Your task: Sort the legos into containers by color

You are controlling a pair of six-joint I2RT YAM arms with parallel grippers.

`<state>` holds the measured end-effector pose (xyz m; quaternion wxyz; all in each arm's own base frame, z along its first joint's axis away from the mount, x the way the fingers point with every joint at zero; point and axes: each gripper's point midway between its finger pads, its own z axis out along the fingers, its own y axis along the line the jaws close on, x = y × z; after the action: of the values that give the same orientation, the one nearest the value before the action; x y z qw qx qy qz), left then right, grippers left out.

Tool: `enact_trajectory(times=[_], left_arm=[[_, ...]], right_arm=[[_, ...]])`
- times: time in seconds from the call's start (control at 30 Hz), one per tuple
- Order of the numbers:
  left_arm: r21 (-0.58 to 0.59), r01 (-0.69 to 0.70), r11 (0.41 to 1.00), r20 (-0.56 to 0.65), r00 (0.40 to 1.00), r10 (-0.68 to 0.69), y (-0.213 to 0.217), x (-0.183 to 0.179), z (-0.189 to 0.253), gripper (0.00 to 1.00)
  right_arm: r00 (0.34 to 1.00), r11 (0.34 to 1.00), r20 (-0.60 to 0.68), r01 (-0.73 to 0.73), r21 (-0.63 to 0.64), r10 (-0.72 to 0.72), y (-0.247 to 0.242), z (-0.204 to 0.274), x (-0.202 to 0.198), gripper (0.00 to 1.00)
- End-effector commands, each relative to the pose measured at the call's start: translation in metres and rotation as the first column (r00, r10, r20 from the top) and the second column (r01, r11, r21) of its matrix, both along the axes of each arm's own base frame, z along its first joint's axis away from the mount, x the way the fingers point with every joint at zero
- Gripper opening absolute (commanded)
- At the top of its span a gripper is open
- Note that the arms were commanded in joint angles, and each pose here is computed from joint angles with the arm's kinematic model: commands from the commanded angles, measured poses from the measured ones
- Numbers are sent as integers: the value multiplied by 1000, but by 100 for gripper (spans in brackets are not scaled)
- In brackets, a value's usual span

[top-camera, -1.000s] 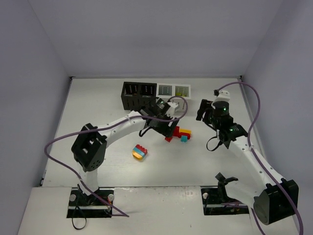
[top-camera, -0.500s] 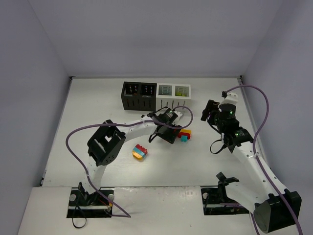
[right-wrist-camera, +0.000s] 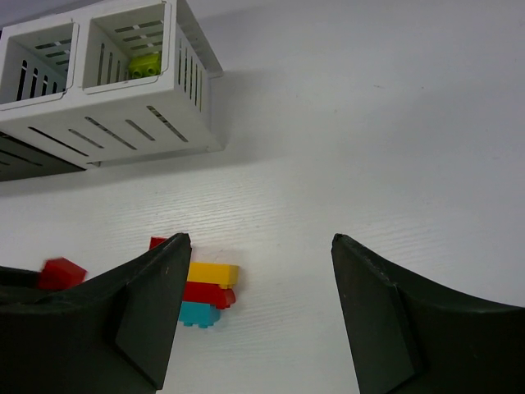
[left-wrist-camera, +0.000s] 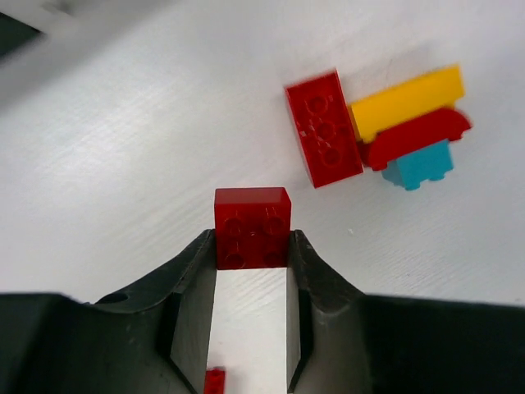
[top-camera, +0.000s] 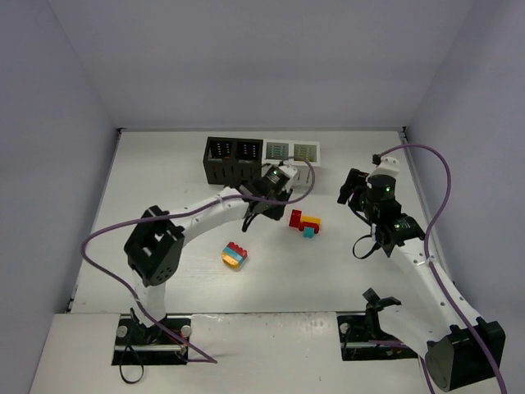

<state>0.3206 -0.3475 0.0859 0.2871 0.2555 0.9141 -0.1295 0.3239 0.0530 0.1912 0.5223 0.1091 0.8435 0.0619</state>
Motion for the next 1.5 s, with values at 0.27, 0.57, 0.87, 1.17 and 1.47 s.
enact_trajectory(times=[0.27, 0.57, 0.87, 1.17, 1.47], left_arm=[[-202, -230, 952, 353, 890, 290, 84, 161, 183, 2], [-175, -260, 950, 331, 893, 305, 95, 210, 164, 21], [-169, -267, 949, 313, 898, 309, 96, 207, 160, 58], [-256, -219, 941, 299, 908, 293, 66, 143, 195, 68], [-232, -146, 962, 101, 980, 173, 5, 63, 123, 68]], right_arm=[[998, 999, 69, -16, 34, 13, 4, 21, 7, 66], [997, 999, 73, -29, 35, 26, 6, 22, 6, 66], [998, 999, 62, -33, 26, 32, 7, 21, 10, 66], [998, 999, 50, -28, 25, 26, 6, 16, 11, 66], [999, 999, 45, -24, 27, 23, 6, 13, 11, 66]])
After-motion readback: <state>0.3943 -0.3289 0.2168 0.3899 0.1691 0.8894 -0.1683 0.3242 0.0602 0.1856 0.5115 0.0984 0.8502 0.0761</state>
